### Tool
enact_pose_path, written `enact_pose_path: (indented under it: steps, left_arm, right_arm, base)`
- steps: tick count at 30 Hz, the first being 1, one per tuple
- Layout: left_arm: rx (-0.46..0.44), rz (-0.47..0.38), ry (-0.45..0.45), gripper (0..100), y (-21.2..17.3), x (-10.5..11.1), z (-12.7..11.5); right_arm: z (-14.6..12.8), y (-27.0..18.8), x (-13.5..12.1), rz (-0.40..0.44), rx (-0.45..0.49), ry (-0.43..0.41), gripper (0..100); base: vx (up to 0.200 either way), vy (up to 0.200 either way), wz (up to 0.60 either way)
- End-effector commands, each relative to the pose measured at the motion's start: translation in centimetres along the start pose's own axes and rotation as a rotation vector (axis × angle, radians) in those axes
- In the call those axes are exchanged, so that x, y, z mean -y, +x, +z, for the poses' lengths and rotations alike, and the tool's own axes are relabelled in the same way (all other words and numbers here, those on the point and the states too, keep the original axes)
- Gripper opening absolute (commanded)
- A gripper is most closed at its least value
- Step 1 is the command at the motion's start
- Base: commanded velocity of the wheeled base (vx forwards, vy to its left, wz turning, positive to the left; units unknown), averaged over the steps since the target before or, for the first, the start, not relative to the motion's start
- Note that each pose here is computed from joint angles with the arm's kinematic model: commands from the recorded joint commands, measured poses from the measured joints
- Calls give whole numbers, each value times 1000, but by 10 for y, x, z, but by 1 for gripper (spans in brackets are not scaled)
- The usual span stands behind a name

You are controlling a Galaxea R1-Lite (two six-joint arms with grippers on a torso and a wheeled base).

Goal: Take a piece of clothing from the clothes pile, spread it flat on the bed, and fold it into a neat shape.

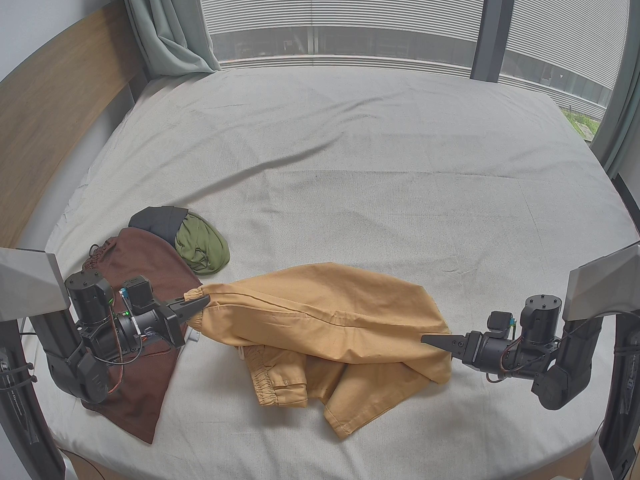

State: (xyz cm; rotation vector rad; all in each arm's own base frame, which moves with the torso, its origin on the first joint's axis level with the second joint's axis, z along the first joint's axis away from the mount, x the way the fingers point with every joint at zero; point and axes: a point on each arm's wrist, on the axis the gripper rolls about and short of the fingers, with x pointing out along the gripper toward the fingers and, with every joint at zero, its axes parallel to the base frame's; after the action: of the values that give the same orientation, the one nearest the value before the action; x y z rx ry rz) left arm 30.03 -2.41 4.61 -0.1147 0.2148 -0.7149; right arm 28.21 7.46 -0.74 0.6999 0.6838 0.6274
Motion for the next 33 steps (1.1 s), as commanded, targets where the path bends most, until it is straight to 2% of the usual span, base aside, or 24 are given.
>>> enact_pose_path:
  steps: [1,12,21,33]
  left_arm:
    - [2,0,1,0,0,0,0]
    - [3,0,2,0,0,0,1]
    - [3,1,2,0,0,0,1]
    - [0,-2,2,0,0,0,0]
  right_arm:
    - [-4,3,5,-9,-17,11,100]
    - [2,4,2,45,-23,-5,100]
    - [13,-29,-25,131,-4,-47,100]
    - [27,-55,-26,200,7,-65,100]
  base:
    - [0,0,0]
    - [0,0,0]
    - [0,0,0]
    - [0,0,0]
